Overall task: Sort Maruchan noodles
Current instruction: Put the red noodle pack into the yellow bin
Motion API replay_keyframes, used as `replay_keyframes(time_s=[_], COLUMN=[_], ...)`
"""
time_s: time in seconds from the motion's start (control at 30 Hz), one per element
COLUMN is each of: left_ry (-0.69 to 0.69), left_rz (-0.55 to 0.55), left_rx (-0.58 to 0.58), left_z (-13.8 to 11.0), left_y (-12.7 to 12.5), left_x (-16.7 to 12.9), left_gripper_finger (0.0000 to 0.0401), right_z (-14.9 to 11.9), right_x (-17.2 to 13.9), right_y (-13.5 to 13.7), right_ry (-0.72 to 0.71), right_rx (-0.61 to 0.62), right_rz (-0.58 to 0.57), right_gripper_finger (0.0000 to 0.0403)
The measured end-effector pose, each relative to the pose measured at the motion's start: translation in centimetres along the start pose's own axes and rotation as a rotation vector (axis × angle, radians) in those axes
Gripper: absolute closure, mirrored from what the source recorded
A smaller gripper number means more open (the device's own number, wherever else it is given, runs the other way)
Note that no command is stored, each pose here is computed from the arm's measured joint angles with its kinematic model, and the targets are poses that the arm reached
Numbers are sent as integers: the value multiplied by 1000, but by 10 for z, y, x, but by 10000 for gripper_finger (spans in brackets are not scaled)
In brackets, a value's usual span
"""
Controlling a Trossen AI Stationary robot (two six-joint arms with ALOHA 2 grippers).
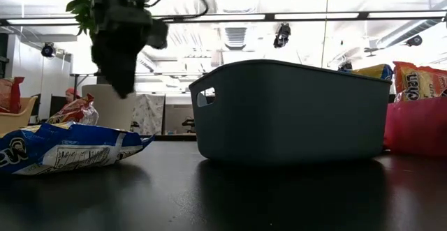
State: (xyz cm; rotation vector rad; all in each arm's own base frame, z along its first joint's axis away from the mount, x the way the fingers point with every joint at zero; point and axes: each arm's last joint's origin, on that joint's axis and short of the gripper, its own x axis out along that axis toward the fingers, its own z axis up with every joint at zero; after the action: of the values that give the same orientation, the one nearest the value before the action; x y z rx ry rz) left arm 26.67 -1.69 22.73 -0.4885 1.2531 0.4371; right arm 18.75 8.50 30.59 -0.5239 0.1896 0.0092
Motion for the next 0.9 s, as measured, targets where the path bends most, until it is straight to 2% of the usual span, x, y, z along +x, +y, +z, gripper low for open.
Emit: replay_keyframes(time_s=[0.2, 0.4, 0.63, 0.9], left_ry=[113, 39, 45, 72], left_rz=[185, 383, 438, 506], left_rx=[-167, -200, -251, -287], left_z=[-16, -20, -29, -47], left_y=[14, 24, 28, 37], left_x=[0, -1, 5, 22], left_gripper_finger=[181, 177, 177, 177], right_z=[-7, -6, -8, -14], right_x=[9, 14, 19, 31], right_y=[-16, -31, -39, -33], right_ry=[-7, -81, -106, -61], right_rx=[-22, -60, -31, -8], right_rz=[8, -1, 8, 32], right_gripper_finger=[335, 330, 336, 337])
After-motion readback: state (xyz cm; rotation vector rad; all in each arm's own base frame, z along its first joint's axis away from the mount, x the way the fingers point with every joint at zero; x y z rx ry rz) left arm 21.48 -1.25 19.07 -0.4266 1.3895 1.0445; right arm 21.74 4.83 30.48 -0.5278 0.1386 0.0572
